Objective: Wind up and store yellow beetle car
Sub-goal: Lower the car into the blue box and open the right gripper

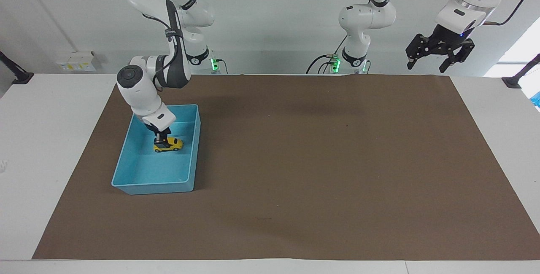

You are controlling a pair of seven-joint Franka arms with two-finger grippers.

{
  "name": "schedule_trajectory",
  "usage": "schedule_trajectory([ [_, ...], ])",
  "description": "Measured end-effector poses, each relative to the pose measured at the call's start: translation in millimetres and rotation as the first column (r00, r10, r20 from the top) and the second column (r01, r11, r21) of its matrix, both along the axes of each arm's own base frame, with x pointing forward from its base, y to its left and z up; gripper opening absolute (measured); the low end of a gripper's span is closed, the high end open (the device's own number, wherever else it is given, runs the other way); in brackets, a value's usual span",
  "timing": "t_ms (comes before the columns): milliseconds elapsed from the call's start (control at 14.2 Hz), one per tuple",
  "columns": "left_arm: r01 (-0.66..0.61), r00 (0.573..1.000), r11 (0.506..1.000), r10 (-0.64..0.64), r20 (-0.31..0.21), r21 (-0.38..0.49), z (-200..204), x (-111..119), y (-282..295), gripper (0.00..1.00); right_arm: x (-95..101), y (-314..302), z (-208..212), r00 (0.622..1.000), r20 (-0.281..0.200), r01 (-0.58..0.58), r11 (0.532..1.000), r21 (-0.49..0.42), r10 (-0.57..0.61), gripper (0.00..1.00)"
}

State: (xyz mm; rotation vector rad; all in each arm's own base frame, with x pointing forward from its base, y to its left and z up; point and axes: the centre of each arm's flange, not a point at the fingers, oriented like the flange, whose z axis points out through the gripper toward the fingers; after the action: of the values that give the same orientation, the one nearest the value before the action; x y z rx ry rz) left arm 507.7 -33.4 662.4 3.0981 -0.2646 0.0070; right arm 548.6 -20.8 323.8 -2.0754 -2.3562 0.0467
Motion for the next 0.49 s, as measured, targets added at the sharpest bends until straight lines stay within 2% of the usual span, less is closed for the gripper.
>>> schedule_trajectory([
  [71, 0.000, 1.000, 1.000, 0.000, 0.000, 0.000, 0.0, 0.0, 0.0, 1.00, 0.0, -0.1, 0.0, 1.000, 0.000, 0.000, 1.000, 0.000, 0.000, 0.99],
  [494, 0.000, 1.000, 1.000, 0.000, 0.000, 0.000, 0.0, 0.0, 0.0, 1.00, 3.6, 2.4, 4.4, 1.000, 0.010, -0.004, 1.000, 0.000, 0.004, 1.00],
])
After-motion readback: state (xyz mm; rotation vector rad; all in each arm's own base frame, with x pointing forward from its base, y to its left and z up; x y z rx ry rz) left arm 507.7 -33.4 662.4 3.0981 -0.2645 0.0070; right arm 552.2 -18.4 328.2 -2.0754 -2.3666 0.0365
